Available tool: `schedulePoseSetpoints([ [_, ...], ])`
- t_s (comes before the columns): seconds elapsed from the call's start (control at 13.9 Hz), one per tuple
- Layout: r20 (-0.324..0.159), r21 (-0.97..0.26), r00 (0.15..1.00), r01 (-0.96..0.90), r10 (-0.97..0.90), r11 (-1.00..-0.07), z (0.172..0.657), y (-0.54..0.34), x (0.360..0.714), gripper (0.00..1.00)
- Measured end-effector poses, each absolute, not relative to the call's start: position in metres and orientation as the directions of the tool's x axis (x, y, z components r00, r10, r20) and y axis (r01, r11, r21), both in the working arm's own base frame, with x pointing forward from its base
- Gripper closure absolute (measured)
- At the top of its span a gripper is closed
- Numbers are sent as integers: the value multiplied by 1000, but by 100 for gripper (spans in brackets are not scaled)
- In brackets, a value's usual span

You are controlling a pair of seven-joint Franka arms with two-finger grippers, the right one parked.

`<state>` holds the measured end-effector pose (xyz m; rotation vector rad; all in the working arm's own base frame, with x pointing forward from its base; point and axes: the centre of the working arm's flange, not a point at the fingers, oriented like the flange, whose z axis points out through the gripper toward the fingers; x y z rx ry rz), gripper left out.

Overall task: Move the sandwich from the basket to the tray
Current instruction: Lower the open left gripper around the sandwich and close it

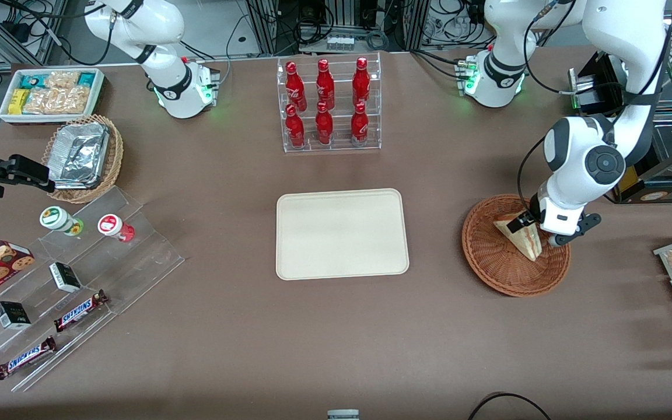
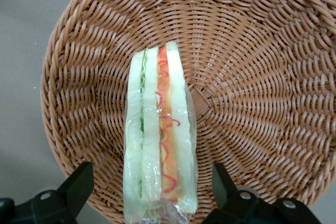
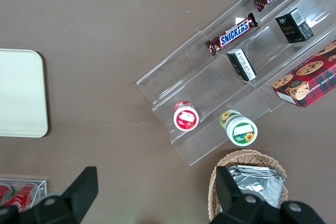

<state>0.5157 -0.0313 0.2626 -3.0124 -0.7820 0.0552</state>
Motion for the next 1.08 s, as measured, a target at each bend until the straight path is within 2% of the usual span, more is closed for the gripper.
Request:
schedulePoseSetpoints([
  [0.07,-27,-36,872,487,488,-872,261,-31,514,4],
  [0.14,-28,-35,871,490,491,-871,259,-31,513,15],
  [0.22,-31,-30,866,497,498,-867,259,-31,512,15],
  [0.29,-31,-21,861,507,507,-862,257,-31,511,21],
  [0.57,-31,-12,856,517,517,-856,253,-30,507,64],
  [0.93,-25,-7,854,519,519,-855,265,-31,513,78],
  [1.01,-34,-13,852,522,522,-853,274,-31,518,85],
  [1.08,-48,-22,850,523,524,-852,286,-34,524,85],
])
